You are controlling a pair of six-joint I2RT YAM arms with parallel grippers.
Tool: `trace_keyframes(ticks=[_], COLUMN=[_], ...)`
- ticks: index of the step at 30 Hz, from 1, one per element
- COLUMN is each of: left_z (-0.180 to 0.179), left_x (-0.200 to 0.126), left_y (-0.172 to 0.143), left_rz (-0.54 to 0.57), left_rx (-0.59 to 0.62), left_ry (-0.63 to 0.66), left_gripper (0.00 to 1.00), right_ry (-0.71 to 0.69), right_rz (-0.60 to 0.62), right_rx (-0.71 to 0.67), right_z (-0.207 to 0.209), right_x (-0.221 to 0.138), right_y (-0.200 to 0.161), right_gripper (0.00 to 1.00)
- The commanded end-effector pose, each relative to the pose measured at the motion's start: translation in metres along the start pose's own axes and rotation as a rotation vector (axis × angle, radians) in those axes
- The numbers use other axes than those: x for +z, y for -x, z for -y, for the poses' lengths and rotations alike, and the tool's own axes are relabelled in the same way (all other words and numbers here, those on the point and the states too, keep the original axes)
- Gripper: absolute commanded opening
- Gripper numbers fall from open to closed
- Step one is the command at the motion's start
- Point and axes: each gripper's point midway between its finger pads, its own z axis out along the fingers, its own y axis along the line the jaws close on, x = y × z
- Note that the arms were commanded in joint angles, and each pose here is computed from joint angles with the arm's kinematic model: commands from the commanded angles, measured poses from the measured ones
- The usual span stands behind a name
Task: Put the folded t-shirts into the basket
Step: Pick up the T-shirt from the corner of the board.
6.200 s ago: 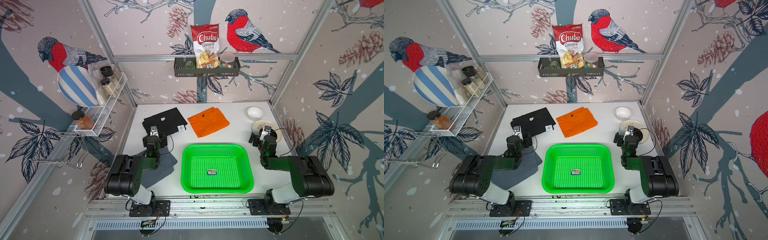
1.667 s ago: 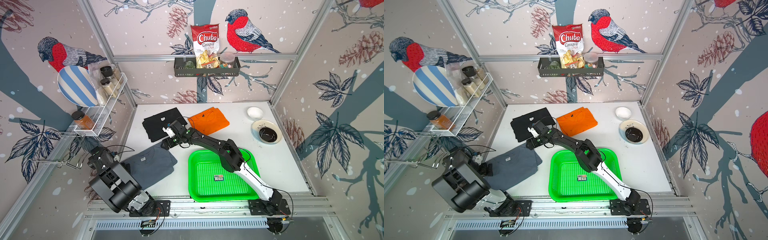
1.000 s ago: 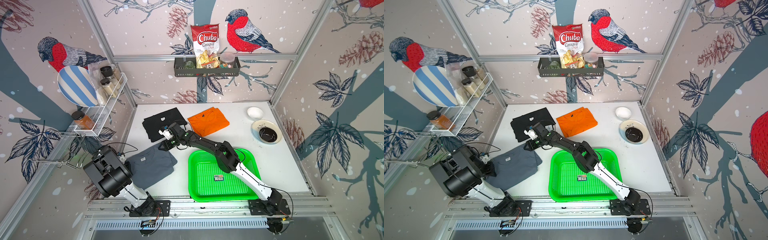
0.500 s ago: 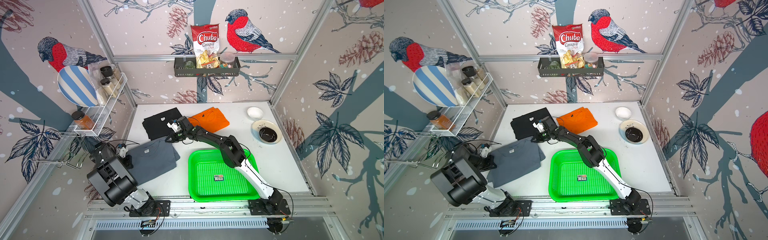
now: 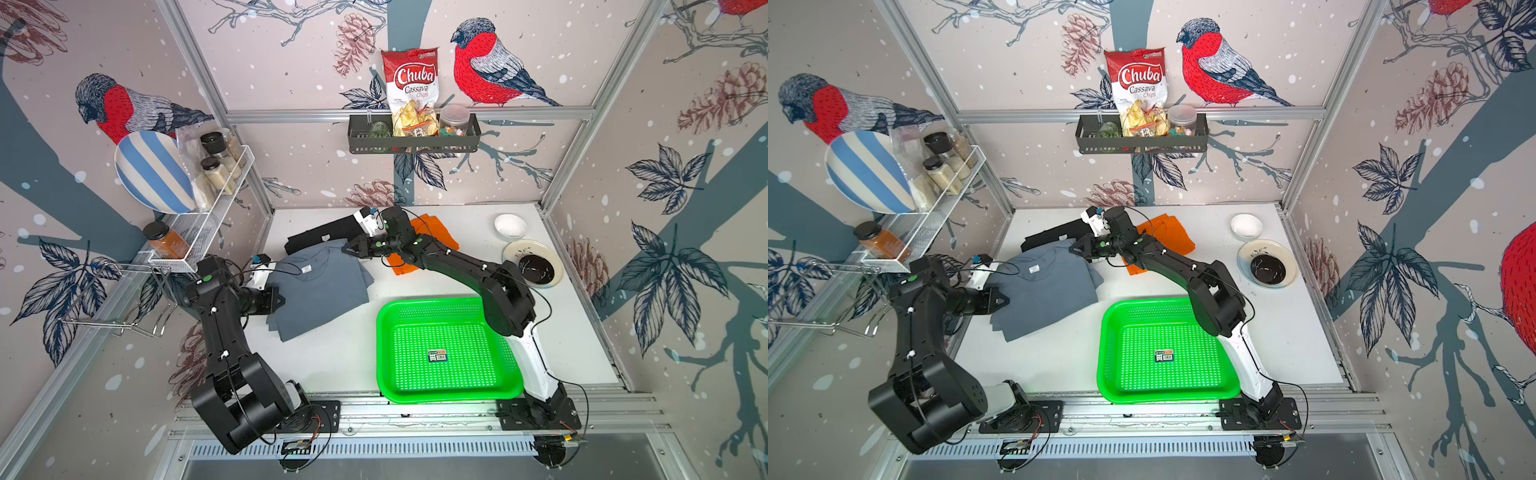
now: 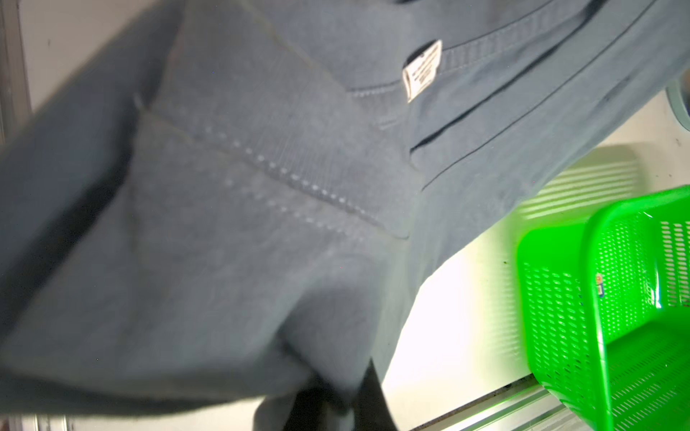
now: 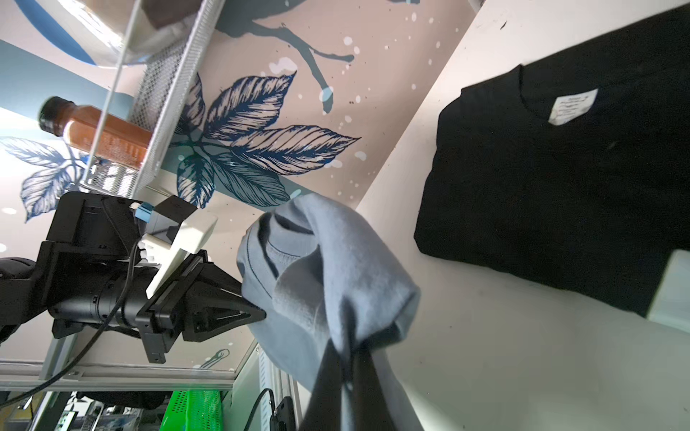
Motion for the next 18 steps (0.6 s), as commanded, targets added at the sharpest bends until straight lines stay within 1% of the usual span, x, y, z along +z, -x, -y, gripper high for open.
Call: trace_keyframes(ticks=[1, 5, 7, 10, 13, 15, 18], left_z=[0.034, 0.075, 0.098, 0.138, 0.176, 0.199, 0.230], left_x=[-0.008, -0.014, -0.016, -0.021, -0.019, -0.012, 0.004], left_y=[0.016, 0.040, 0.049, 0.057, 0.056, 0.050, 0.040], left_rz=[0.020, 0.046, 0.049, 0.037, -0.006, -0.047, -0.128], left_rx=[0.023, 0.116, 0.160, 0.202, 0.252, 0.290, 0.290], left_ry=[-0.069, -0.109, -0.138, -0.216, -0.296, -0.332, -0.397], left_gripper=[0.00, 0.00, 0.00, 0.00, 0.00, 0.00, 0.00], right_ry=[-0.007, -0.099, -0.155, -0.246, -0.330, -0.384, -0.472], right_rz=[0.110, 0.136, 0.137, 0.137, 0.142, 0.170, 0.190], right_rx=[-0.106, -0.130, -0.119, -0.112, -0.078, -0.056, 0.017], right_z=[-0.030, -0.041, -0.044, -0.053, -0.057, -0.064, -0.063], right_x=[-0.040, -0.088, -0.112, -0.148, -0.182, -0.211, -0.247], right_y=[0.027, 0.024, 0.017, 0.004, -0.015, -0.025, -0.049], right_gripper=[0.00, 0.00, 0.00, 0.00, 0.00, 0.00, 0.00])
